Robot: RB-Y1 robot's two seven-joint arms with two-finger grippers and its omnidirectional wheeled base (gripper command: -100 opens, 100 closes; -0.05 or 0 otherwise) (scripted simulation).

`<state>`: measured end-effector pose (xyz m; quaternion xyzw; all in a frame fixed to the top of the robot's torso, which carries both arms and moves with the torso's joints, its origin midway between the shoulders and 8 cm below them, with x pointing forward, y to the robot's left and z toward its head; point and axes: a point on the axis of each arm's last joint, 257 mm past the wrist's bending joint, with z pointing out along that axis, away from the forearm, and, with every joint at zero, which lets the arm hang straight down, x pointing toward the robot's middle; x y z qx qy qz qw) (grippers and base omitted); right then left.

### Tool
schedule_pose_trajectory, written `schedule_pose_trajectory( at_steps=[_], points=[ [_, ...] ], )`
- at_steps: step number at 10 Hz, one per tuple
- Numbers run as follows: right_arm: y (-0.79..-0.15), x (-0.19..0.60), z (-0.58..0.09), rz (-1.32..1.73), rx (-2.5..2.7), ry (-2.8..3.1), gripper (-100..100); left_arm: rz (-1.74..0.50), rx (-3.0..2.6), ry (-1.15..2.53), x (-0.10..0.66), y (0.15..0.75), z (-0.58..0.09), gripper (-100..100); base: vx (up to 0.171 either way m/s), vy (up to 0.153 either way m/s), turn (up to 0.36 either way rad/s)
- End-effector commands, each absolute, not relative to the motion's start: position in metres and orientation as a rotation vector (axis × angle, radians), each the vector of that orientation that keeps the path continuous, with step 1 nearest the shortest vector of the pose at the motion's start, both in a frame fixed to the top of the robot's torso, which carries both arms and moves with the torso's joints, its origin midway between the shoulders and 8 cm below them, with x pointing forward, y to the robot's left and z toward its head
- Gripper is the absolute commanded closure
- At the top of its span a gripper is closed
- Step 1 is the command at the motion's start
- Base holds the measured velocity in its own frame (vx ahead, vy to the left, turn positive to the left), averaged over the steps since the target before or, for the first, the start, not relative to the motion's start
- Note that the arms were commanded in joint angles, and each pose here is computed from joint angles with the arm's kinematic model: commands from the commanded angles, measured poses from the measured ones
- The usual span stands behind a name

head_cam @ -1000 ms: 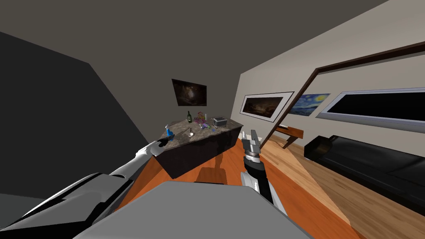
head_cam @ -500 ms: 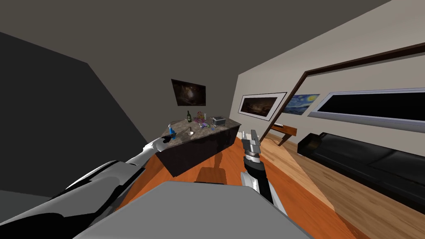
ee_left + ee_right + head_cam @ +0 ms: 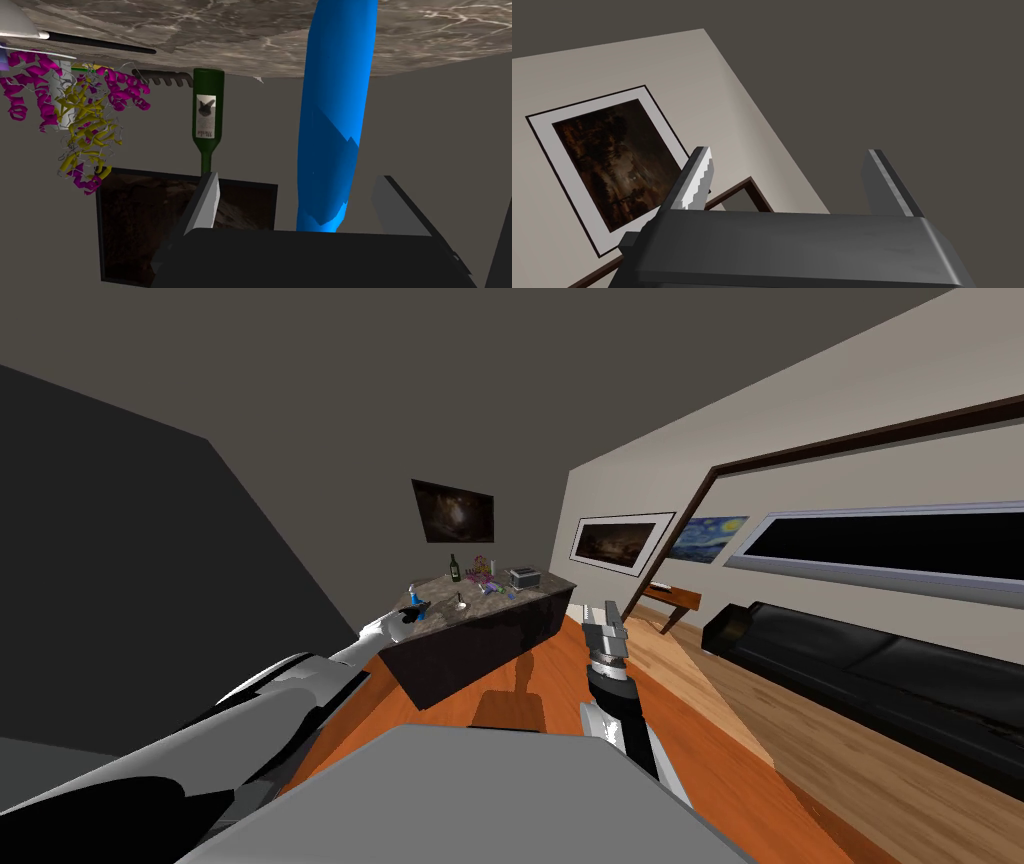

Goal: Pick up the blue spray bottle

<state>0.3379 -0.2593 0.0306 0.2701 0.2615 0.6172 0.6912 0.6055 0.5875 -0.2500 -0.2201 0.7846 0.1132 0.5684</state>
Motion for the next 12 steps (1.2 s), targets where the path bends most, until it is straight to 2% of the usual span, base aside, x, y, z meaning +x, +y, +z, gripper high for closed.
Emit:
schedule_pose_trajectory(
  at_steps=[1, 4, 7, 8, 12],
  points=[
    [-0.259, 0.338, 0.031, 1.380, 0.604, 0.584, 0, 0.287, -0.546, 1.850, 0.602, 0.598, -0.251, -100, 0.020, -0.007, -0.003],
    [-0.259, 0.338, 0.031, 1.380, 0.604, 0.584, 0, 0.305, -0.525, 1.860, 0.622, 0.587, -0.238, -100, -0.139, 0.014, -0.083],
    [-0.259, 0.338, 0.031, 1.380, 0.604, 0.585, 0, 0.306, -0.533, 1.850, 0.629, 0.587, -0.228, -100, -0.001, 0.000, 0.003],
    [-0.259, 0.338, 0.031, 1.380, 0.604, 0.584, 0, 0.302, -0.531, 1.849, 0.630, 0.587, -0.227, 100, 0.000, 0.000, 0.000],
    [-0.259, 0.338, 0.031, 1.380, 0.604, 0.585, 0, 0.303, -0.531, 1.849, 0.630, 0.587, -0.227, 100, 0.000, -0.001, -0.001]
  ],
)
